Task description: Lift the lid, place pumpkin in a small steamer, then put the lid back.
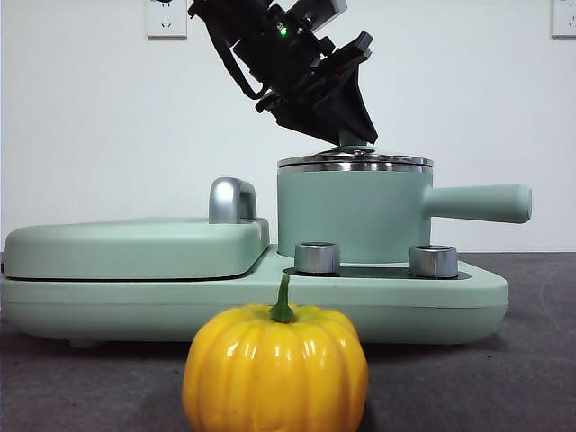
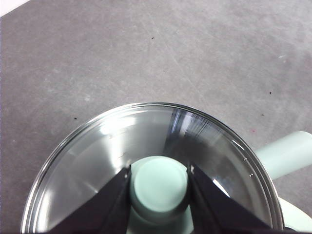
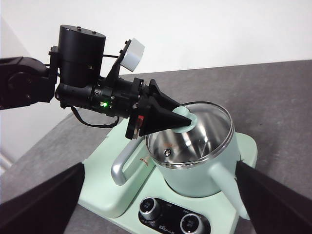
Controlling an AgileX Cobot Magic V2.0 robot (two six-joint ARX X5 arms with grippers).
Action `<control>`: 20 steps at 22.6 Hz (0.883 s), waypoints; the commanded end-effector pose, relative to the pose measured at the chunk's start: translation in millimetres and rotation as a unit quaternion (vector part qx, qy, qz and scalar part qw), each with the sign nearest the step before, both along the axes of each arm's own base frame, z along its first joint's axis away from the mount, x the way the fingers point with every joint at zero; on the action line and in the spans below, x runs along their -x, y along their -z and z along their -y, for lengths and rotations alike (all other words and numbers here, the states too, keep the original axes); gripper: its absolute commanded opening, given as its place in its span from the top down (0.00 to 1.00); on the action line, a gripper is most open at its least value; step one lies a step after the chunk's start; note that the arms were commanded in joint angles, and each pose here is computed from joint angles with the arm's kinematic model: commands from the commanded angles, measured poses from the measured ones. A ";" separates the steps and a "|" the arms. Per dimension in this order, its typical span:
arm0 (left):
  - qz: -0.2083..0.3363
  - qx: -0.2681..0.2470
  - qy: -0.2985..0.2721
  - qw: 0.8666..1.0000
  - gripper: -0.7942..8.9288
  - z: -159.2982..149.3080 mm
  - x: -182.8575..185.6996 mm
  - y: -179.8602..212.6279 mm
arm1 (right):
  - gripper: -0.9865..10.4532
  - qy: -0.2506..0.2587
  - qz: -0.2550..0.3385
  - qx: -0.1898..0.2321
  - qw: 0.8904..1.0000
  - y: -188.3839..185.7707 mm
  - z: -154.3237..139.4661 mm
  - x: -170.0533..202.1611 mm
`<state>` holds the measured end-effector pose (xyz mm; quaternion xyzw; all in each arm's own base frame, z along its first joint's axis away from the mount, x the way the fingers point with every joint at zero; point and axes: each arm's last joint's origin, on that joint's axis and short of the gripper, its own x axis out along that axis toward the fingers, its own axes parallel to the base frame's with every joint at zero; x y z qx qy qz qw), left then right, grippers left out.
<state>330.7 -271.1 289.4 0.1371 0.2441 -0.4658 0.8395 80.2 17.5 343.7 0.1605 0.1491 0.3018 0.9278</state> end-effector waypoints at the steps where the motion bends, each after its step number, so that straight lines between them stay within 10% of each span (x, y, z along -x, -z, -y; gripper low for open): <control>1: 0.008 0.013 -0.001 1.000 0.86 3.8 -0.9 -11.4 | 0.48 -0.011 0.005 -0.010 1.000 -5.2 -0.6 0.6; 11: 0.056 0.050 -0.036 0.997 0.86 -40.7 11.4 -72.3 | 0.49 -0.077 -0.103 -0.013 0.992 -24.9 -16.2 -28.4; 20: 0.047 0.037 -0.122 0.991 0.90 -113.5 7.8 -98.3 | 0.49 -0.131 -0.251 0.066 0.957 9.0 -90.3 -65.7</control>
